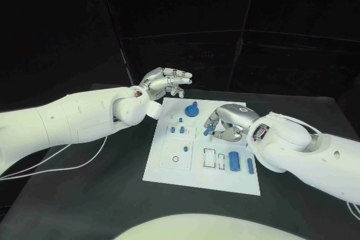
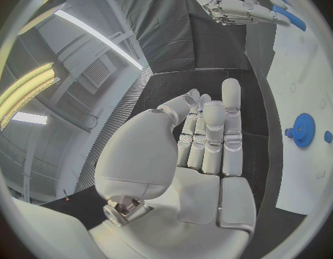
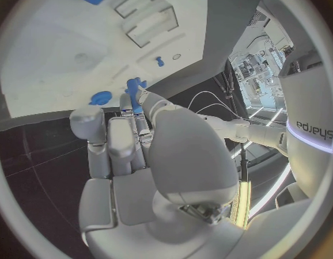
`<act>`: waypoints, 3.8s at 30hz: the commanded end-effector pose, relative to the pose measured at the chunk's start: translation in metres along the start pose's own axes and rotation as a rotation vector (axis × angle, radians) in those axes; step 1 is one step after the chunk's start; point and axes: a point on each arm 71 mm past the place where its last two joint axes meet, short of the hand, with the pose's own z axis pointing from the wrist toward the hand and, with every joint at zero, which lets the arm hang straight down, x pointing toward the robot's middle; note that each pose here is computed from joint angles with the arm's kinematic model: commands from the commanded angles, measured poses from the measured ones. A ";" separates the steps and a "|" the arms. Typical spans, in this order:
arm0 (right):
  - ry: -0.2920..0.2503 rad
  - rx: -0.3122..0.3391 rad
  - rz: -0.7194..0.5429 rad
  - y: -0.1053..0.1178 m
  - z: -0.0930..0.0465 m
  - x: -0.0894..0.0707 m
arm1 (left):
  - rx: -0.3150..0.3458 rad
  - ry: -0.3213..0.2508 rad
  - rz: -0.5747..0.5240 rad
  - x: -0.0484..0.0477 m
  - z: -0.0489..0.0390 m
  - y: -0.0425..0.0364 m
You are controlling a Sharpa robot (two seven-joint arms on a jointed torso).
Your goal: Assemble the parts on the task board
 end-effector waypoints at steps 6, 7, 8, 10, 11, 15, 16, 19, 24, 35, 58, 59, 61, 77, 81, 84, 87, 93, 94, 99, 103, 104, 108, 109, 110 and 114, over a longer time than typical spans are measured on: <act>0.004 -0.158 0.024 0.043 0.023 0.013 | 0.006 0.027 -0.009 0.0063 0.0029 -0.0006; 0.010 -0.166 0.025 0.045 0.024 0.015 | 0.007 0.027 -0.009 0.0065 0.0030 -0.0007; 0.016 -0.172 0.025 0.048 0.025 0.017 | 0.008 0.027 -0.009 0.0066 0.0031 -0.0007; 0.034 -0.183 0.026 0.052 0.028 0.022 | 0.009 0.026 -0.009 0.0068 0.0033 -0.0008; 0.044 -0.187 0.026 0.054 0.029 0.025 | 0.009 0.026 -0.008 0.0068 0.0033 -0.0009; 0.091 -0.194 0.022 0.057 0.032 0.036 | 0.010 0.025 -0.008 0.0070 0.0035 -0.0010; 0.103 -0.194 0.023 0.057 0.032 0.039 | 0.010 0.025 -0.008 0.0071 0.0036 -0.0010; 0.128 -0.192 0.024 0.057 0.034 0.046 | 0.011 0.025 -0.008 0.0074 0.0038 -0.0010; 0.139 -0.193 0.008 0.058 0.036 0.054 | 0.011 0.027 -0.008 0.0081 0.0044 -0.0008; 0.152 -0.199 0.003 0.061 0.038 0.063 | 0.007 0.029 -0.009 0.0097 0.0060 0.0001; 0.206 -0.183 -0.006 0.062 0.041 0.075 | 0.004 0.029 -0.009 0.0092 0.0057 0.0002; 0.208 -0.183 -0.007 0.062 0.041 0.075 | 0.004 0.029 -0.009 0.0092 0.0057 0.0002; 0.212 -0.182 -0.008 0.062 0.042 0.076 | 0.004 0.029 -0.009 0.0091 0.0057 0.0002; 0.237 -0.175 -0.033 0.064 0.041 0.088 | 0.003 0.030 -0.010 0.0092 0.0054 0.0000; 0.233 -0.176 -0.035 0.065 0.042 0.089 | 0.003 0.031 -0.010 0.0094 0.0053 0.0000; 0.229 -0.177 -0.036 0.066 0.043 0.089 | 0.003 0.031 -0.010 0.0095 0.0053 -0.0001; 0.219 -0.179 -0.033 0.066 0.044 0.088 | 0.003 0.031 -0.010 0.0094 0.0053 -0.0003; 0.179 -0.178 -0.023 0.066 0.044 0.085 | 0.003 0.032 -0.010 0.0094 0.0052 -0.0006; 0.170 -0.179 -0.021 0.066 0.044 0.085 | 0.002 0.032 -0.010 0.0094 0.0052 -0.0006; 0.100 -0.192 0.010 0.067 0.041 0.080 | 0.002 0.033 -0.010 0.0092 0.0050 -0.0007; 0.035 -0.206 0.045 0.066 0.035 0.075 | 0.001 0.033 -0.010 0.0087 0.0048 -0.0008; 0.022 -0.208 0.053 0.066 0.033 0.074 | 0.001 0.033 -0.010 0.0086 0.0048 -0.0008; -0.013 -0.209 0.077 0.062 0.023 0.068 | 0.001 0.033 -0.010 0.0083 0.0046 -0.0007; -0.020 -0.206 0.085 0.060 0.019 0.067 | 0.000 0.033 -0.010 0.0081 0.0045 -0.0007; -0.028 -0.201 0.095 0.058 0.015 0.064 | 0.000 0.033 -0.010 0.0078 0.0044 -0.0007; -0.074 -0.147 0.162 0.042 -0.003 0.046 | -0.001 0.031 -0.010 0.0067 0.0038 -0.0008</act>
